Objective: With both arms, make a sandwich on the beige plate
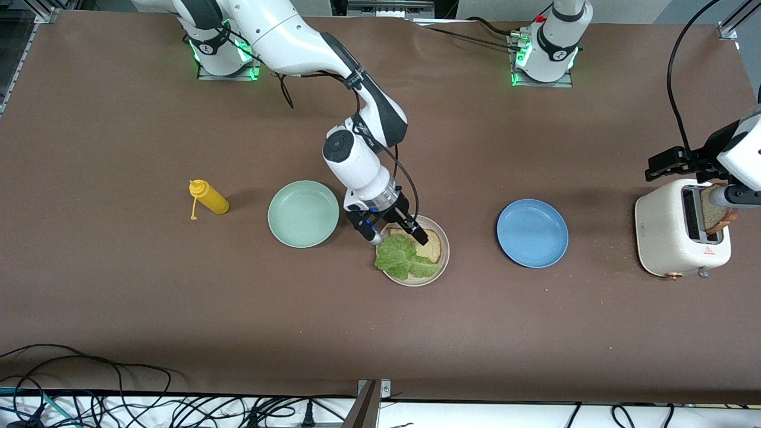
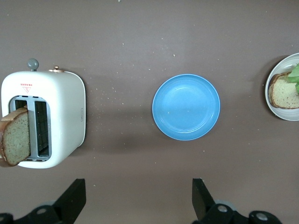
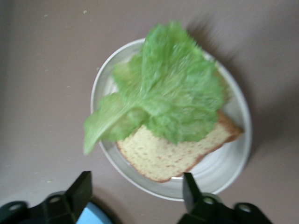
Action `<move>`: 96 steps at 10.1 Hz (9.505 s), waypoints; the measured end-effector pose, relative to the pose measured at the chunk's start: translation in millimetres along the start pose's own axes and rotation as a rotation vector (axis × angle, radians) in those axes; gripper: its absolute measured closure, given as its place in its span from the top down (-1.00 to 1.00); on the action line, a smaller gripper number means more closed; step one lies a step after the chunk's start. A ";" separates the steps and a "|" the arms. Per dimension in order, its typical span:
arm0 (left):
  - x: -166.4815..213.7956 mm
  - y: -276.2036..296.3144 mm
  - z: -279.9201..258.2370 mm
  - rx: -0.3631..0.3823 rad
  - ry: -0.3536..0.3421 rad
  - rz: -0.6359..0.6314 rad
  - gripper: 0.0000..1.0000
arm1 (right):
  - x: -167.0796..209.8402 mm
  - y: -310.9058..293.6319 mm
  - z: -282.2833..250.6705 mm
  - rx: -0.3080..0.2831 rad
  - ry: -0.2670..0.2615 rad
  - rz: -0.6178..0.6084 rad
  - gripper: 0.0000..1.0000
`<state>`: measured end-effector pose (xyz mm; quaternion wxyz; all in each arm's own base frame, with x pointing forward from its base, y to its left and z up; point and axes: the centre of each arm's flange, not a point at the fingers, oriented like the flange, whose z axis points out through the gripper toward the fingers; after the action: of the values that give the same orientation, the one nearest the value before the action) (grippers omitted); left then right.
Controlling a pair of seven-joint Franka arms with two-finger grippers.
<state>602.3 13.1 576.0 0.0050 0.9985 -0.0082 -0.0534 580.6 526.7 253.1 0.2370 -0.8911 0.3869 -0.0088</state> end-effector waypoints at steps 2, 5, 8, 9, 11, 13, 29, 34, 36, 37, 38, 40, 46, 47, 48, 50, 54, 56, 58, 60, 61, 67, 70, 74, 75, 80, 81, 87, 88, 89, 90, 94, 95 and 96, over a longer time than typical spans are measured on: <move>0.0 -0.1 0.0 0.000 0.000 0.000 1.00 | 21.4 -14.2 -50.6 -0.143 0.033 -0.062 1.00; 0.3 -0.6 0.3 0.000 0.000 -0.001 1.00 | 53.5 -8.1 -114.8 -0.388 0.054 -0.318 1.00; 0.5 -1.2 -0.3 0.000 0.003 -0.002 1.00 | 134.5 17.9 -177.2 -0.598 -0.034 -0.625 1.00; 0.5 -1.4 -1.0 0.000 0.006 -0.002 1.00 | 164.3 30.1 -201.1 -0.655 -0.081 -0.701 1.00; 0.5 -1.0 -1.3 0.000 0.006 -0.001 1.00 | 215.4 58.2 -245.0 -0.728 -0.186 -0.821 1.00; 0.5 -1.7 -1.4 0.000 0.007 -0.003 1.00 | 263.6 98.6 -286.5 -0.732 -0.280 -0.903 1.00; 0.6 -2.4 -0.9 0.000 0.006 -0.004 1.00 | 416.0 413.7 -303.3 0.400 -0.180 -1.816 1.00; 0.6 -4.7 -1.0 0.008 0.006 -0.007 1.00 | 414.7 492.7 -190.6 0.851 0.032 -1.871 1.00; 0.6 -5.5 -0.9 0.009 0.006 -0.008 1.00 | 411.0 486.5 -163.8 0.974 0.113 -1.906 1.00; 0.6 -5.7 -0.9 0.009 0.006 -0.008 1.00 | 411.8 479.3 -158.7 1.006 0.127 -1.915 1.00; 0.6 -5.8 -0.9 0.009 0.006 -0.008 1.00 | 411.3 474.3 -155.3 1.030 0.151 -1.920 0.99; 0.6 -5.8 -0.9 0.009 0.006 -0.008 1.00 | 402.8 468.6 -141.9 1.077 0.171 -1.916 0.85; 0.4 -10.6 -0.9 0.009 0.006 -0.016 1.00 | 412.6 445.8 -143.8 1.094 0.130 -1.874 -0.57; 0.4 -10.9 -0.9 0.009 0.006 -0.017 1.00 | 416.8 430.1 -146.6 1.089 0.091 -1.844 -0.69; 0.4 -11.0 -0.9 0.009 0.006 -0.017 1.00 | 421.1 407.9 -150.4 1.078 0.047 -1.823 -0.69; 0.4 -11.2 -0.8 0.009 0.006 -0.017 1.00 | 427.1 352.2 -154.0 0.969 -0.062 -1.819 -0.69; 0.4 -11.9 -0.8 0.009 0.006 -0.018 1.00 | 389.5 228.0 -145.7 0.564 -0.245 -1.958 -0.69; 0.4 -12.4 -0.6 0.009 0.006 -0.019 1.00 | 344.5 166.8 -146.3 0.338 -0.318 -1.976 -0.71; 0.6 -12.8 -0.3 0.008 0.005 -0.020 1.00 | 277.0 100.3 -147.8 0.066 -0.359 -1.989 -0.71; 0.9 -13.0 0.2 0.008 0.004 -0.020 1.00 | 216.2 64.8 -136.3 -0.151 -0.359 -1.982 -0.71; 1.1 -13.3 0.6 0.008 0.004 -0.020 1.00 | 200.4 59.0 -131.0 -0.258 -0.353 -2.010 -0.71; 1.7 -14.7 1.5 0.008 0.003 -0.022 1.00 | 75.6 16.6 -84.4 -0.809 -0.248 -2.232 -0.88; 1.9 -14.8 1.6 0.008 0.004 -0.022 1.00 | 38.7 14.3 -56.0 -0.951 -0.160 -2.238 -0.88; 2.2 -16.5 1.9 0.007 0.005 -0.025 1.00 | 19.2 10.2 -52.9 -1.078 -0.088 -2.245 -0.88; 2.3 -16.7 1.9 0.007 0.005 -0.025 1.00 | 19.4 12.3 -49.1 -1.088 -0.093 -2.247 -0.88; 2.4 -17.0 1.8 0.007 0.006 -0.026 1.00 | 2.4 14.7 -40.8 -1.182 -0.082 -2.308 -0.88; 2.4 -17.0 1.8 0.007 0.006 -0.026 1.00 | -5.8 14.6 -39.6 -1.196 -0.076 -2.325 -0.88; 2.4 -17.1 1.9 0.007 0.006 -0.026 1.00 | 4.5 13.2 -50.4 -1.118 -0.093 -2.229 -0.88; 2.4 -17.1 1.9 0.007 0.006 -0.026 1.00 | 14.6 10.6 -58.4 -1.073 -0.096 -2.185 -0.88; 2.4 -17.2 2.0 0.007 0.006 -0.026 1.00 | 26.1 7.5 -66.7 -1.033 -0.093 -2.145 -0.88; 2.4 -17.2 2.0 0.007 0.006 -0.026 1.00 | 35.7 6.1 -71.8 -0.995 -0.093 -2.114 -0.88; 2.5 -17.3 2.1 0.007 0.006 -0.026 1.00 | 92.3 -2.3 -106.3 -0.731 -0.085 -1.929 -0.88; 2.5 -17.3 2.1 0.007 0.006 -0.026 1.00 | 109.9 -3.9 -118.6 -0.693 -0.079 -1.900 -0.88; 2.7 -17.3 2.5 0.007 0.005 -0.026 1.00 | 124.9 -5.5 -131.7 -0.647 -0.074 -1.867 -0.88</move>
<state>605.0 30.3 573.1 0.0008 0.9987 0.0048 -0.0508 645.6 388.6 351.4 -0.1083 -0.8600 -0.4952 -0.0581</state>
